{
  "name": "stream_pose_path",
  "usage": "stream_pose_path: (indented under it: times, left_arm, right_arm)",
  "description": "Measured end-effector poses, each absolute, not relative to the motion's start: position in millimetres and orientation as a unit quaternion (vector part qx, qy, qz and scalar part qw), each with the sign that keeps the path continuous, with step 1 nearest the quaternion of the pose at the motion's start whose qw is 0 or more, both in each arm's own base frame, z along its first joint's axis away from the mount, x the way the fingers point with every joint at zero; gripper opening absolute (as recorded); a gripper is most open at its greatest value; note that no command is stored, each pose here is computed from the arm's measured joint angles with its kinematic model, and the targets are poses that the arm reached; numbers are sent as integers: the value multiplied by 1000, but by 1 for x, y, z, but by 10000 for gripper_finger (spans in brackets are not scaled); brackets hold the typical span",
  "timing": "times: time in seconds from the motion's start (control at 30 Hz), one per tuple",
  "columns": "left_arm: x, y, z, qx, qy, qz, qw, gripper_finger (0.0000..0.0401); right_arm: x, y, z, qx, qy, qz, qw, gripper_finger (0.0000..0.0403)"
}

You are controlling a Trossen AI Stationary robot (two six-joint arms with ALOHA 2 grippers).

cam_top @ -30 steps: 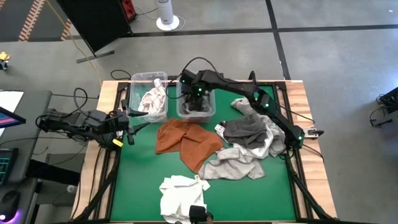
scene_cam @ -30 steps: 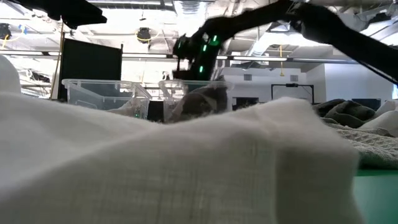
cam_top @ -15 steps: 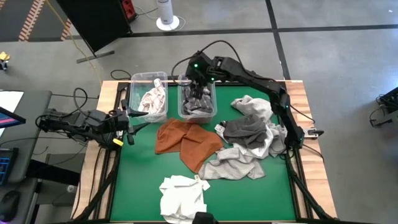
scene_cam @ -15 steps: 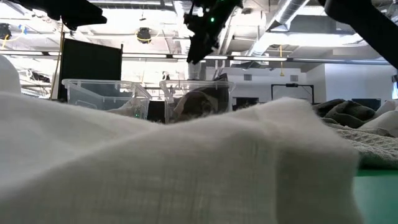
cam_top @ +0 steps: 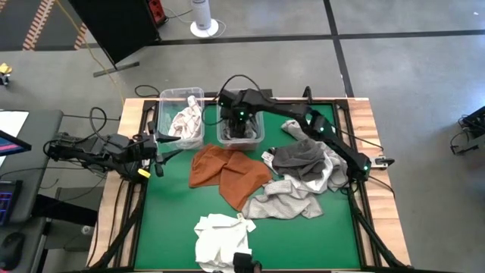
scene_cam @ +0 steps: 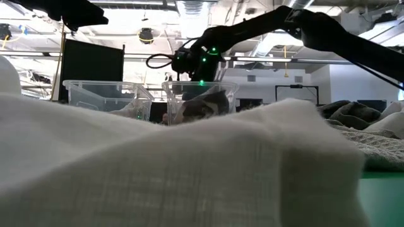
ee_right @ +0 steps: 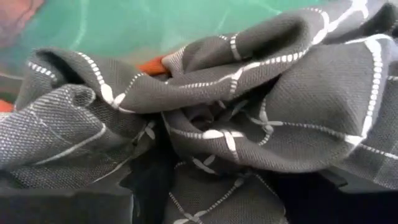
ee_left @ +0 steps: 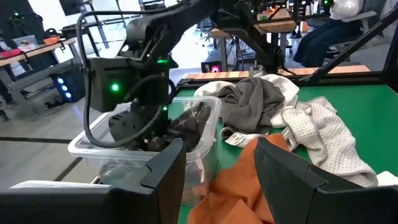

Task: Sort towels by color in basket
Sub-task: Put the dark gray patterned towel into the right transparent bin, then put the white towel into the left transparent bin

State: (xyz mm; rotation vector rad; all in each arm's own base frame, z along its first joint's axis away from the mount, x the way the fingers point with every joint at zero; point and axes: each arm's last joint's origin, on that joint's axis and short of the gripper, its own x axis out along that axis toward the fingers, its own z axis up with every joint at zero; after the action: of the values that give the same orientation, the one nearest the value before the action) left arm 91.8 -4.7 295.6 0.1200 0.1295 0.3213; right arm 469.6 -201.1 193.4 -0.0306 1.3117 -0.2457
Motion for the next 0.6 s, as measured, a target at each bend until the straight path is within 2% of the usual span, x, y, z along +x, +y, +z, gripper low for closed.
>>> stream_pose_path:
  times: [0.1,0.2,0.4,0.6]
  left_arm:
    - [92,-5,296,65,65,160,983,180]
    - [92,-5,296,67,65,160,983,180]
    - [92,-5,296,66,65,160,983,180]
    - [92,-5,296,56,63,161,983,180]
  right_arm:
    - [467,-202,199,-12,609,-115,785,281]
    - [460,-198,226,-18,593,-121,796,281]
    - [424,-185,331,-43,497,-188,846,281]
    - [378,-162,408,-39,420,-222,879,281]
